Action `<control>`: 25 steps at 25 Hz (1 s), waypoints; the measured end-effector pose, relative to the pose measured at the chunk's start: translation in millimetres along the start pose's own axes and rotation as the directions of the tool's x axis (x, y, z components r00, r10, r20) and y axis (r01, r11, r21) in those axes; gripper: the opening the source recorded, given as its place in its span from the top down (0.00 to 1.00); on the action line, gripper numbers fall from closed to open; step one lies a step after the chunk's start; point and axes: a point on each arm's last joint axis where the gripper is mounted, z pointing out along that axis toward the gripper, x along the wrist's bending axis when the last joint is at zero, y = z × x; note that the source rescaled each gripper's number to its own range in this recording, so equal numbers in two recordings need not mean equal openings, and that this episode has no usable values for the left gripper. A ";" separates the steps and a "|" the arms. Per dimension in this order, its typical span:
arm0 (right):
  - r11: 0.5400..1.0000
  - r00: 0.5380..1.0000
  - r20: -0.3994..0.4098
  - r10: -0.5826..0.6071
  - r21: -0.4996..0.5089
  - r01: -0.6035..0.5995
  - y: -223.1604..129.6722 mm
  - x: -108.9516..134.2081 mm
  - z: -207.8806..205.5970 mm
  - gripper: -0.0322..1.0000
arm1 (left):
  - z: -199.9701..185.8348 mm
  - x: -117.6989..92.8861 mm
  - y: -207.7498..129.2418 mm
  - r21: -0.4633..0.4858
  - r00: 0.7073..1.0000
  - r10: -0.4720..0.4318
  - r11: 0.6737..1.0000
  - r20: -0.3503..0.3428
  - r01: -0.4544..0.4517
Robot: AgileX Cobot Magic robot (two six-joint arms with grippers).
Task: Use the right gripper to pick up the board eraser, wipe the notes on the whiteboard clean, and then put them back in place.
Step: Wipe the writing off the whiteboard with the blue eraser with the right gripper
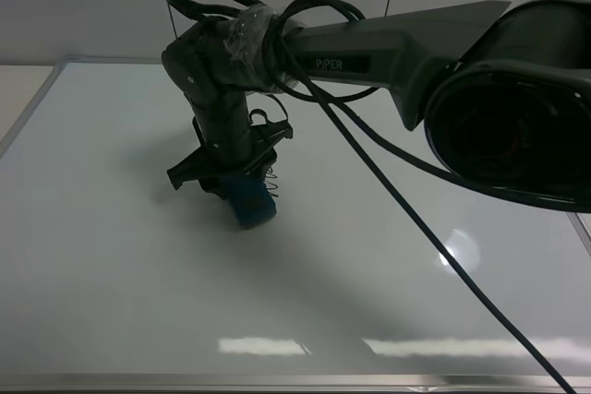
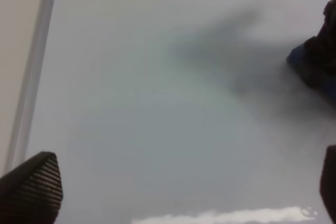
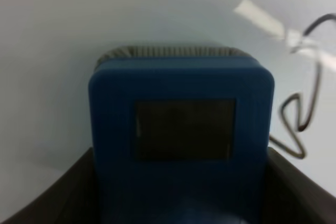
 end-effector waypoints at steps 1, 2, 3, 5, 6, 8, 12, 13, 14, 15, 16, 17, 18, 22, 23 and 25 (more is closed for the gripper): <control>1.000 1.000 0.008 -0.002 -0.003 0.002 0.3 -0.7 0.0 0.95 | 0.0 0.0 0.0 0.000 1.000 0.000 1.000 0.000 0.000; 1.000 1.000 0.018 -0.007 -0.004 0.007 0.3 -1.6 0.6 0.95 | 0.0 0.0 0.0 0.000 1.000 0.000 1.000 0.000 0.000; 1.000 0.999 0.031 -0.014 -0.007 0.014 0.6 -2.7 0.5 0.95 | 0.0 0.0 0.0 0.000 1.000 0.000 1.000 0.000 0.000; 1.000 0.998 0.054 -0.026 -0.010 0.026 1.0 -4.8 1.0 0.95 | 0.0 0.0 0.0 0.000 1.000 0.000 1.000 0.000 0.000; 0.999 0.997 0.066 -0.032 -0.012 0.032 1.2 -5.8 1.1 0.95 | 0.0 0.0 0.0 0.000 1.000 0.000 1.000 0.000 0.000; 0.999 0.996 0.077 -0.037 -0.015 0.039 1.6 -6.7 1.5 0.95 | 0.0 0.0 0.0 0.000 1.000 0.000 1.000 0.000 0.000; 0.999 0.996 0.086 -0.038 -0.021 0.040 2.7 -8.4 3.0 0.95 | 0.0 0.0 0.0 0.000 1.000 0.000 1.000 0.000 0.000; 0.999 0.996 0.084 -0.038 -0.024 0.040 2.8 -9.1 3.9 0.95 | 0.0 0.0 0.0 0.000 1.000 0.000 1.000 0.000 0.000; 0.999 0.996 0.082 -0.035 -0.025 0.038 2.8 -10.4 5.4 0.95 | 0.0 0.0 0.0 0.000 1.000 0.000 1.000 0.000 0.000; 0.999 0.996 0.080 -0.033 -0.026 0.035 2.9 -11.5 6.7 0.95 | 0.0 0.0 0.0 0.000 1.000 0.000 1.000 0.000 0.000; 0.999 0.996 0.078 -0.034 -0.029 0.037 2.2 -11.7 8.8 0.95 | 0.0 0.0 0.0 0.000 1.000 0.000 1.000 0.000 0.000; 0.999 0.996 0.076 -0.035 -0.029 0.037 1.6 -12.1 9.9 0.95 | 0.0 0.0 0.0 0.000 1.000 0.000 1.000 0.000 0.000; 0.999 0.997 0.074 -0.032 -0.033 0.034 1.3 -12.1 9.9 0.95 | 0.0 0.0 0.0 0.000 1.000 0.000 1.000 0.000 0.000; 0.999 0.997 0.069 -0.019 -0.040 0.021 -0.2 -14.9 12.0 0.95 | 0.0 0.0 0.0 0.000 1.000 0.000 1.000 0.000 0.000; 0.999 0.998 0.068 -0.017 -0.040 0.020 -0.4 -15.5 12.5 0.95 | 0.0 0.0 0.0 0.000 1.000 0.000 1.000 0.000 0.000; 0.999 0.998 0.063 -0.007 -0.040 0.009 0.8 -18.6 12.5 0.95 | 0.0 0.0 0.0 0.000 1.000 0.000 1.000 0.000 0.000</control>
